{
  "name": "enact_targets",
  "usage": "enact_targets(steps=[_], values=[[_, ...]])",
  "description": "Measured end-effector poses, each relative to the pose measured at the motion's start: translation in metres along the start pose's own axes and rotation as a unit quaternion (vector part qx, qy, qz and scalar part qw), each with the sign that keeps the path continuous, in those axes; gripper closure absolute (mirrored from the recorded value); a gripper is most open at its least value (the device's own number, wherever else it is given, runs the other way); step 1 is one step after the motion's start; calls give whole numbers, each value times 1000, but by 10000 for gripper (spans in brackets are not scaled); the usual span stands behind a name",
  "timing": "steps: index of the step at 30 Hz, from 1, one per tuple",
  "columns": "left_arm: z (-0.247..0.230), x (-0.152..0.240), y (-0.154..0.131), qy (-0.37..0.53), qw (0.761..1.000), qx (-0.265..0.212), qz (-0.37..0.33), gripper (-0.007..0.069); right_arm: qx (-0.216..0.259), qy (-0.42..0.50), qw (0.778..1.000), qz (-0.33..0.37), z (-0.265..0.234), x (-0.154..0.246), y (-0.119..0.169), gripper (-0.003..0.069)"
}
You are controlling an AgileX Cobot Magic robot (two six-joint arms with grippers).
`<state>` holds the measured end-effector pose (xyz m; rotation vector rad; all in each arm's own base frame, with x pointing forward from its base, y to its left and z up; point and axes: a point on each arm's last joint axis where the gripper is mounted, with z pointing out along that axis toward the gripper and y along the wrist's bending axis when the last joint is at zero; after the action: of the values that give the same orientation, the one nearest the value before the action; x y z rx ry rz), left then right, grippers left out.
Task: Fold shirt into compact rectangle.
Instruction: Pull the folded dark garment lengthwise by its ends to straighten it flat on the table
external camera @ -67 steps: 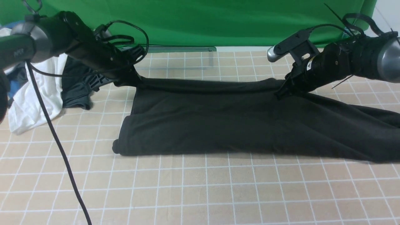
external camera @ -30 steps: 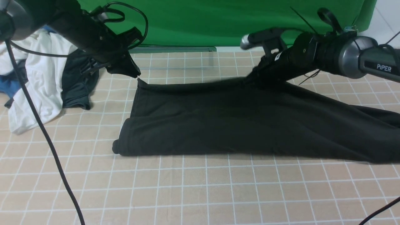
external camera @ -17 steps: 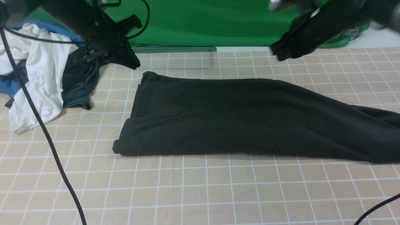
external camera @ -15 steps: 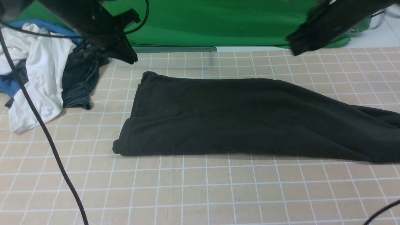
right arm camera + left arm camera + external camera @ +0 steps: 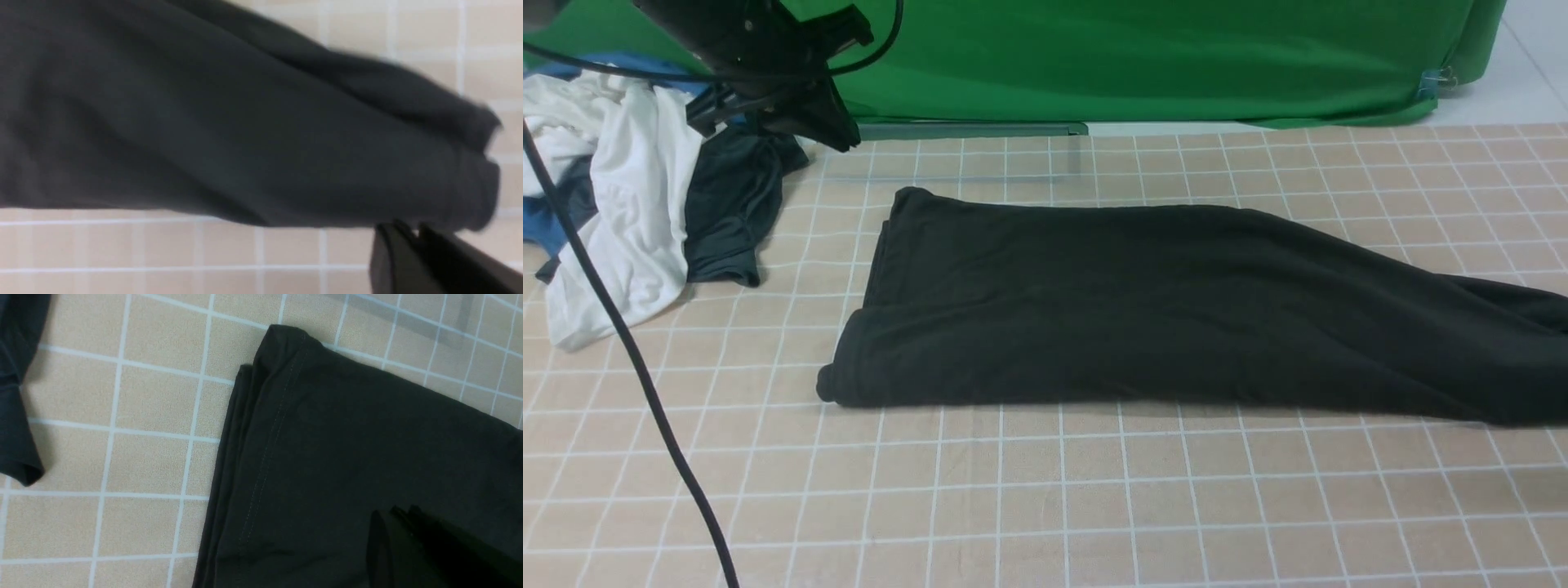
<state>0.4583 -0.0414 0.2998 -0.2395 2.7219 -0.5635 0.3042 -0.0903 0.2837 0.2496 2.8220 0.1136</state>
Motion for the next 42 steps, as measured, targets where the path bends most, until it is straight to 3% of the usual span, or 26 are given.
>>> enact_targets(steps=[5,6,10,16,20,22,26,28,42], values=[[0,0,1,0,1000,-3,1,611,68,43,997,20,41,11,-20,229],[0,0,1,0,1000,-3,1,611,78,45,996,25,48,10,-23,203],[0,0,1,0,1000,-3,1,611,91,35,995,33,69,3,-29,159],[0,0,1,0,1000,-3,1,611,91,34,995,31,100,-2,-35,155],[0,0,1,-2,1000,-3,1,611,89,56,994,32,116,0,-37,193],[0,-1,0,-4,1000,-3,1,611,88,62,994,32,122,0,-38,277],[0,-1,0,-4,1000,-3,1,610,88,60,994,29,123,0,-38,527],[0,-1,0,-4,1000,-3,0,610,89,58,994,29,122,-2,-38,598],[0,-1,0,-4,1000,-3,-3,609,98,-10,995,23,89,-35,-38,608]])
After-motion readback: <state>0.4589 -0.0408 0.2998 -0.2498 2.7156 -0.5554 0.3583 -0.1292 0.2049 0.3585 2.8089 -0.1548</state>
